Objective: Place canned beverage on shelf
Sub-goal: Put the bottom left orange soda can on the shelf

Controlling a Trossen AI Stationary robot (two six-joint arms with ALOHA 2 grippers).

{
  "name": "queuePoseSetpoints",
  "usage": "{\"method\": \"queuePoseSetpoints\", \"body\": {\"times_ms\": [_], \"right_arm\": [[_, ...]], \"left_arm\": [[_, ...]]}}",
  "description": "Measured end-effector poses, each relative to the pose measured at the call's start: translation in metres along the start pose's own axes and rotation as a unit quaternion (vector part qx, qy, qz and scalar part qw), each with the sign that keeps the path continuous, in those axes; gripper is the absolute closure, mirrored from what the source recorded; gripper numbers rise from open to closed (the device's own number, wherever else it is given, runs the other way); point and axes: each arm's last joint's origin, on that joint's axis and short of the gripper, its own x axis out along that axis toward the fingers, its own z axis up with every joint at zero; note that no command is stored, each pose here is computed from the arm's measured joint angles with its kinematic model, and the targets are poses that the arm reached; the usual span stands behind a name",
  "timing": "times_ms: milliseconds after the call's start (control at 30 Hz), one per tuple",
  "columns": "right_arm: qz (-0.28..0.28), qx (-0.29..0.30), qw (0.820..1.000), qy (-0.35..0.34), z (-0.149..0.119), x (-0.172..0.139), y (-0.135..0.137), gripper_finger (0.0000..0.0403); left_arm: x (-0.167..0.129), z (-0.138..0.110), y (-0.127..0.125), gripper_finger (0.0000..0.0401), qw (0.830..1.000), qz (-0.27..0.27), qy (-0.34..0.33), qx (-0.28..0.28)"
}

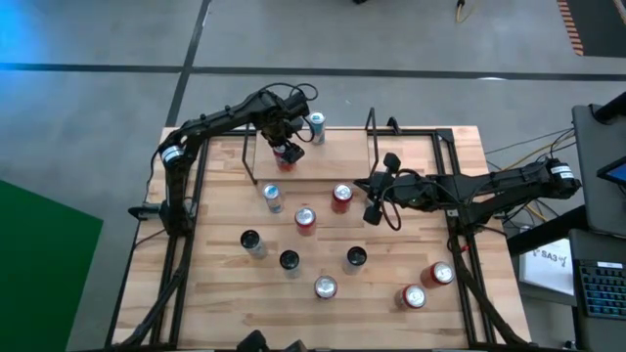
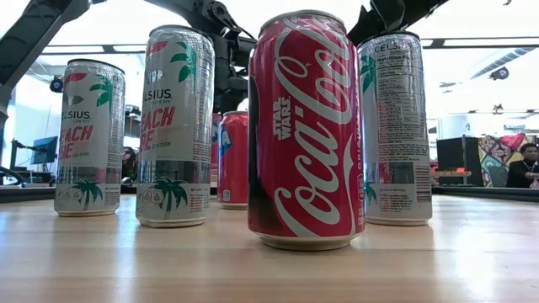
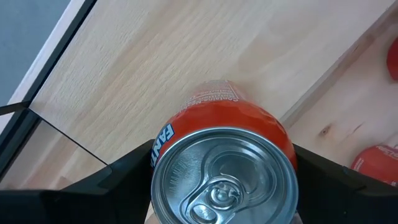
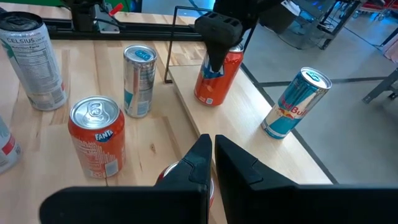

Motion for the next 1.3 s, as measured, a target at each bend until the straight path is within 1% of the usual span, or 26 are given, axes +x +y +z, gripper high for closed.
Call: {"method": "queuePoseSetpoints", "body": {"times_ms": [267,1300], "right_arm": [[0.0,0.0,1.0,0.0,0.0,0.0,0.0001,0.039],[0.0,-0.001,1.0,0.001,-0.0002,0.0,0.0001,0.039]], "left_arm": [[0.0021,0.0021,-0.0003,0.0114,1.0,0.0,-0.012,-0.011],[0.0052,0.0012,-0.0002,0.0113,1.0,0.003,-0.011,-0.02]]}}
